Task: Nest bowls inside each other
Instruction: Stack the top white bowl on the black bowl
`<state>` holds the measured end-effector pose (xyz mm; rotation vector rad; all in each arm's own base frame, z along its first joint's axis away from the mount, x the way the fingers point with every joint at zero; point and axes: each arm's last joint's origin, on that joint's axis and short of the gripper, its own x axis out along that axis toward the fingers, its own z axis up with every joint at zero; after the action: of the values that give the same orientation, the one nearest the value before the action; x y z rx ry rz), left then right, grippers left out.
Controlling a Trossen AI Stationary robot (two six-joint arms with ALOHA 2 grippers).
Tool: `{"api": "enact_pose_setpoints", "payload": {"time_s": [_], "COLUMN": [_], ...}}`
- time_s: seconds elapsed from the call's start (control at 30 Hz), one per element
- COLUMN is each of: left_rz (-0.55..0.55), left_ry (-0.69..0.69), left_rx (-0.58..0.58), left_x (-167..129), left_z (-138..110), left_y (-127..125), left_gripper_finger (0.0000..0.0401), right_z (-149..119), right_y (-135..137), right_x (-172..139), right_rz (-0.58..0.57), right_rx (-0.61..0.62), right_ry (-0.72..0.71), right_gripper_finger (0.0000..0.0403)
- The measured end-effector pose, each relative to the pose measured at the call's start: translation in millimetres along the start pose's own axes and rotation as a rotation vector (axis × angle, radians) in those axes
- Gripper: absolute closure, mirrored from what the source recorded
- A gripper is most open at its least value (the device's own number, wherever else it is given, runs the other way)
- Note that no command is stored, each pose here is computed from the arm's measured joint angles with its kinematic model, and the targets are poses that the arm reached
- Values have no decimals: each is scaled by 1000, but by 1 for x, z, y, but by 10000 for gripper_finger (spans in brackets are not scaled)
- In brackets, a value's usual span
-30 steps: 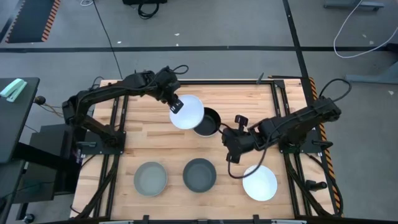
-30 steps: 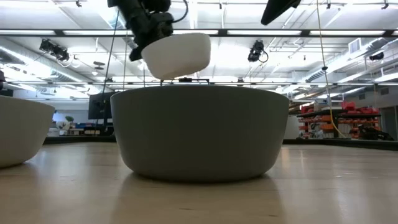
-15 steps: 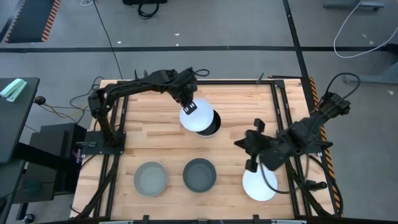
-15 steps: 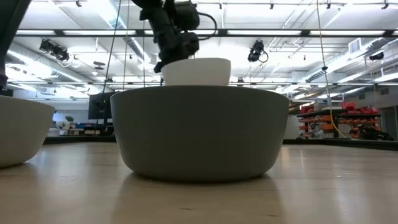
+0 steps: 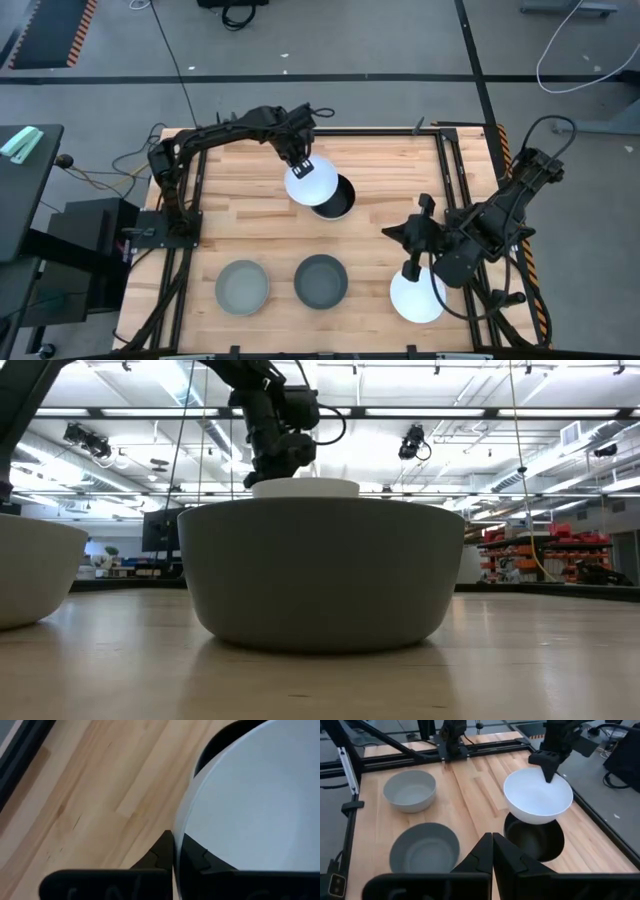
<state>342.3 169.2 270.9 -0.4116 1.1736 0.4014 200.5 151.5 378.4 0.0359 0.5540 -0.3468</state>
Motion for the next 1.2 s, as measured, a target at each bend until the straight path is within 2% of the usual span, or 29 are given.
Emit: {"api": "enact_pose_setpoints", "payload": {"time_s": [0.13,0.33,0.57,1.03,1.2], "left_rz": [-8,-87,-94,-138,-120], "left_ry": [10,-8,12,-31,-33], "left_rx": [15,49,55,86,72], "left_x": [14,41,61,60,60], "left_z": [3,12,15,17,18], "left_y": [-1,-6,-6,-20,-16], "left_gripper_finger": [393,390,388,389,388], "right_z": [-1,-1,-2,-2,-6], "right_y": [1,1,0,0,1], "right_x": [2,2,2,2,5], "right_rz": [-16,-24,-27,-28,-36], "right_rx": [-12,-15,-20,-12,-18], "right_ry": [0,-3,-1,0,8], "right_gripper_finger": [393,392,392,392,392]}}
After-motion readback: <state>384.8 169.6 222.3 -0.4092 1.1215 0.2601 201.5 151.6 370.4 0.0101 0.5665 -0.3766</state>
